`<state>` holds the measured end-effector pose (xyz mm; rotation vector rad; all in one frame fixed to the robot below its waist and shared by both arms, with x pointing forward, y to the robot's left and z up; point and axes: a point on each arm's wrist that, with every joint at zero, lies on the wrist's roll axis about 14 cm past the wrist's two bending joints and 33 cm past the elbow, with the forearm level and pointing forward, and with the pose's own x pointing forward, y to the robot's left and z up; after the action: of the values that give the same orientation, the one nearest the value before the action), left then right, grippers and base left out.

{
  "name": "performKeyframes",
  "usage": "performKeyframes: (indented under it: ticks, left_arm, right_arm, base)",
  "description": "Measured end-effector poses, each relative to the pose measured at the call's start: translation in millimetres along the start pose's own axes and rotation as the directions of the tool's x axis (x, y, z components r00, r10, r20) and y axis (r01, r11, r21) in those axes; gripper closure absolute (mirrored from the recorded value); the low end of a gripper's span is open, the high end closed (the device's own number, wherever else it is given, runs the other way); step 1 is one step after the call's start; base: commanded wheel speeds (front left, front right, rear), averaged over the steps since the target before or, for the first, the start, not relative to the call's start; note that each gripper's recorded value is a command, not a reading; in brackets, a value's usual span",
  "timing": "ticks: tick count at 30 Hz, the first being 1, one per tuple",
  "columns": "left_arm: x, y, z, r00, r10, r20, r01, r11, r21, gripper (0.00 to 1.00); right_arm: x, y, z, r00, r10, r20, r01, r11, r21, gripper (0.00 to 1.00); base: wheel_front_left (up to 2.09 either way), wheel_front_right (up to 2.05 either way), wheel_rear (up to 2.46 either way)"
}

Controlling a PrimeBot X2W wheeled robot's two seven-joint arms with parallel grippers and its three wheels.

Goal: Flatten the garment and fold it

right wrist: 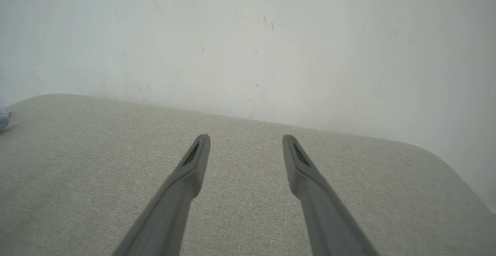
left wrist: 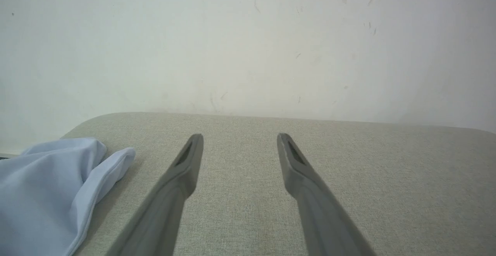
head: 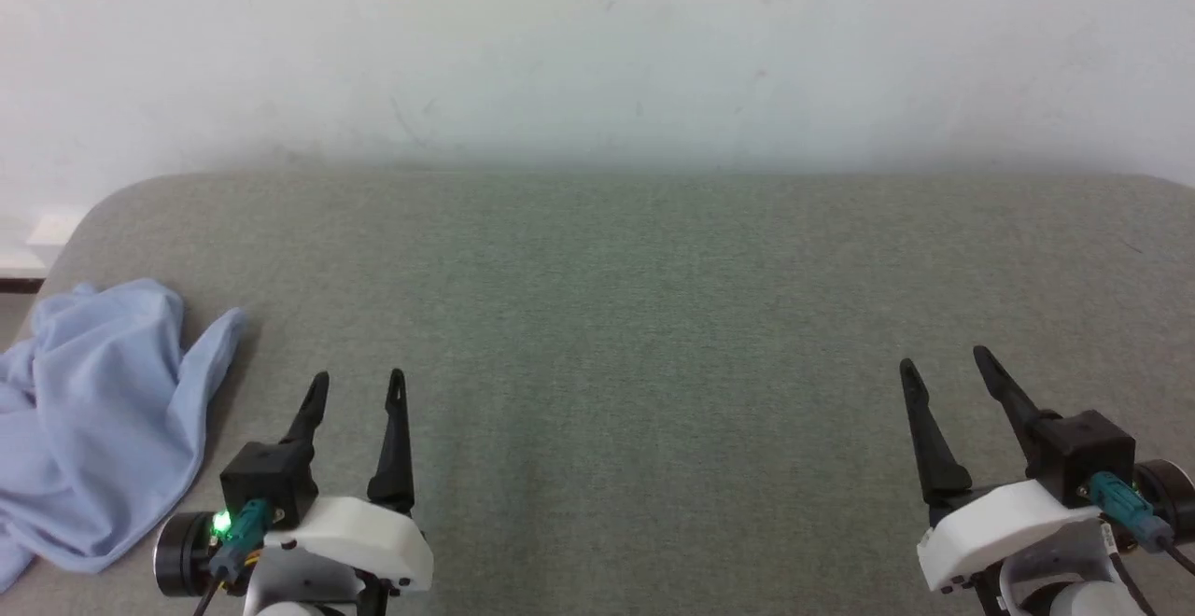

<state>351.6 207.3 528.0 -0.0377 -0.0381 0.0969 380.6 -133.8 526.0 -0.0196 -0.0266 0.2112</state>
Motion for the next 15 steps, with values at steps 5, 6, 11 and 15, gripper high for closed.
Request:
performKeyframes:
  ticks: [5,6,11,15]
  left_arm:
    - [-7.0,16.0,2.5,0.999,0.049,0.012,-0.049,0.999,-0.009,0.00]
    - [-8.7,19.2,2.8,0.998,0.059,0.013,-0.059,0.998,-0.011,0.00]
    - [-17.9,35.9,6.3,0.993,0.111,0.031,-0.111,0.994,-0.018,0.00]
    - [-26.1,49.1,8.0,0.987,0.155,0.039,-0.154,0.988,-0.026,0.00]
  right_arm:
    - [7.0,12.4,1.6,0.999,0.039,0.010,-0.039,0.999,0.007,0.00]
    - [8.4,15.0,1.8,0.999,0.047,0.012,-0.047,0.999,0.008,0.00]
    - [15.4,29.0,3.6,0.996,0.091,0.022,-0.091,0.996,0.010,0.00]
    - [21.2,41.9,4.5,0.991,0.130,0.026,-0.130,0.991,0.011,0.00]
  base:
    - [0.00,0.00,0.00]
    - [0.00,0.00,0.00]
    - [0.00,0.00,0.00]
    - [0.00,0.00,0.00]
